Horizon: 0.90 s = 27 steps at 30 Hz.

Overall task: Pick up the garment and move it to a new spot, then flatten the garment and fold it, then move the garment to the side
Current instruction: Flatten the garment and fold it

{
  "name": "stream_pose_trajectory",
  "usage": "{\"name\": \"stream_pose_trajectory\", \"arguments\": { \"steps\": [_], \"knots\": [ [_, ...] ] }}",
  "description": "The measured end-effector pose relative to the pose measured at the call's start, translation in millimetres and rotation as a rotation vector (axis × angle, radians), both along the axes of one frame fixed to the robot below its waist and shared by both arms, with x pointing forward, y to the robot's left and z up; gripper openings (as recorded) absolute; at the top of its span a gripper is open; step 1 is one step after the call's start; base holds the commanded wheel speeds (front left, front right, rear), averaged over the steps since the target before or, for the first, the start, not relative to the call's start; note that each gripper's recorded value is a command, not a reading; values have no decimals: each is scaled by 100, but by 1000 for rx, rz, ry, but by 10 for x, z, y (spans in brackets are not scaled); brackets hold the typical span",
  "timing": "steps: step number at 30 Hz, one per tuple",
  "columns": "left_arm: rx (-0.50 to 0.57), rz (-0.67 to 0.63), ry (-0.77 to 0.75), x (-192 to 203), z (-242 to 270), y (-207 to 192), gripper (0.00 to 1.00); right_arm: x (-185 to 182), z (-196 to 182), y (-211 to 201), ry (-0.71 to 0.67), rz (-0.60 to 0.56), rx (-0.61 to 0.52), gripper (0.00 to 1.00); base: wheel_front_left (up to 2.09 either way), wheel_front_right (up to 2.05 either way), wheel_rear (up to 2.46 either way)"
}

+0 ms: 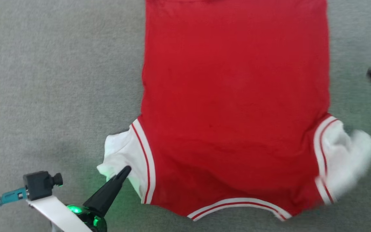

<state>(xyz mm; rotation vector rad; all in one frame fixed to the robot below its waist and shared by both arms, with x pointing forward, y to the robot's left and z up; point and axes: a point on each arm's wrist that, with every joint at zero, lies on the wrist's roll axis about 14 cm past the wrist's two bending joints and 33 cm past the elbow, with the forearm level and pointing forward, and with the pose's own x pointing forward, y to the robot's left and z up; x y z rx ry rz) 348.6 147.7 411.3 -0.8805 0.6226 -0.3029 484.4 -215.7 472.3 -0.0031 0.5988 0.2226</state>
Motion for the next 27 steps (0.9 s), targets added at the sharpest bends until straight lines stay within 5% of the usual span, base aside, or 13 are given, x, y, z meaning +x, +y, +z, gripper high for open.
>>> {"name": "stream_pose_trajectory", "arguments": {
  "steps": [4,11,24,25,26,27],
  "knots": [
    [1,2,-22,57,59,4,0,716,41,55,-12,-14,-27,100,0,0,0],
    [0,16,-17,117,36,9,0,1360,-354,258,153,-8,-67,100,0,0,0],
    [25,38,37,186,-187,74,0,1787,-1076,509,394,23,-161,100,0,0,0],
    [25,37,35,196,-190,72,0,1798,-1084,517,396,24,-162,68,0,0,0],
    [25,35,31,209,-188,66,0,1804,-1086,522,398,25,-162,19,0,0,0],
    [24,33,28,216,-186,60,0,1802,-1084,526,398,27,-161,0,0,0,0]
  ]
}}
